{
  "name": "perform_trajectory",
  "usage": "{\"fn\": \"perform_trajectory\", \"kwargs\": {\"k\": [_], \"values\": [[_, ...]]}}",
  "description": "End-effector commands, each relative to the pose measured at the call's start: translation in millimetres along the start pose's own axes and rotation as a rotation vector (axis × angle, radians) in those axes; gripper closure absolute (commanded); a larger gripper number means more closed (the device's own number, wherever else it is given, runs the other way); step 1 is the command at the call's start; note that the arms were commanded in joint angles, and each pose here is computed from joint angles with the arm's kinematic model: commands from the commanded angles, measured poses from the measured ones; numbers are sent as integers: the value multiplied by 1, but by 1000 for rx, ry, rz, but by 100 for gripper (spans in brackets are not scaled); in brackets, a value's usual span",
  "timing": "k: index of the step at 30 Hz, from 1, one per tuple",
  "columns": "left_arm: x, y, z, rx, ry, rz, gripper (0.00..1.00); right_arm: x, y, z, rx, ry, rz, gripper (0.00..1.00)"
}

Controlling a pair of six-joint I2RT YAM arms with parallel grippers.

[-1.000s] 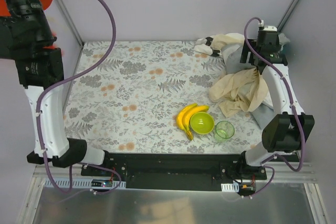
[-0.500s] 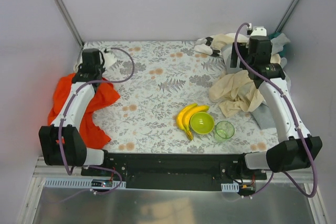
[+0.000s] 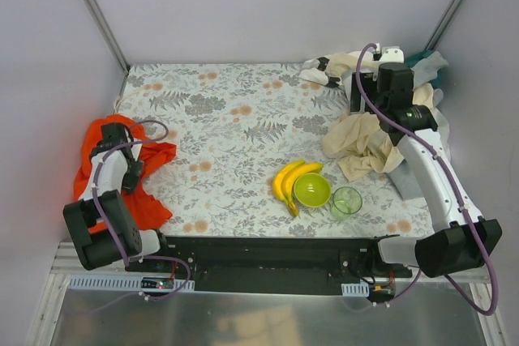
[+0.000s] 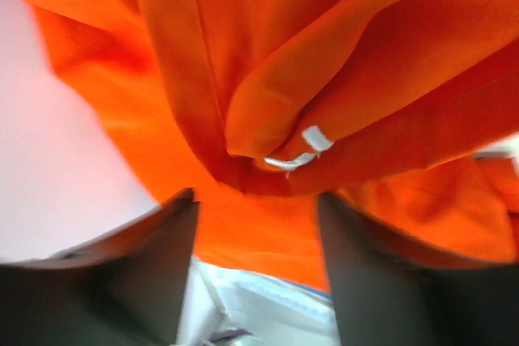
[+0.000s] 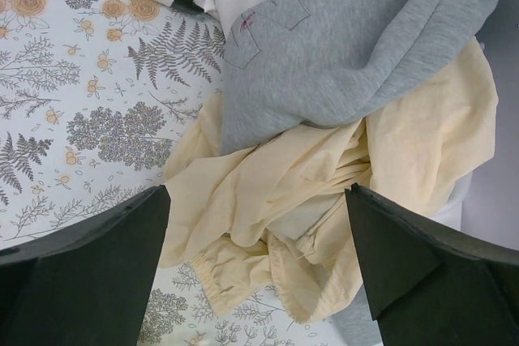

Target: Pick out a specific cloth from the pile

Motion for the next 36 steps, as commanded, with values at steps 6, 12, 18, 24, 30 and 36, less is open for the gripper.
{"fn": "perform_trajectory", "kwargs": {"k": [6, 12, 18, 24, 30, 36], "values": [[64, 17, -27, 290, -288, 59, 1, 21, 4, 16, -88, 25, -80, 1], [113, 0, -59, 295, -511, 88, 1, 38, 4, 58, -183, 87, -185, 1], [112, -38, -77, 189, -596, 219, 1, 44, -2, 100, -250, 97, -218, 1], [87, -63, -73, 173, -724, 253, 1, 38, -12, 135, -315, 33, -182, 1], [79, -79, -61, 122, -771, 305, 1, 33, -21, 142, -289, 31, -85, 1], [59, -83, -57, 159, -710, 251, 1, 29, -22, 147, -284, 41, -67, 1]]}}
Point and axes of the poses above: each gripper's point midway between its finger pads, its own x axis back along the fingers, its own y axis along the line the jaws close on, z = x × y, the point moved 9 cm from there along x, back along the fingers, and after that the axes turned 12 degrees about -x, right-handed, at the moved point
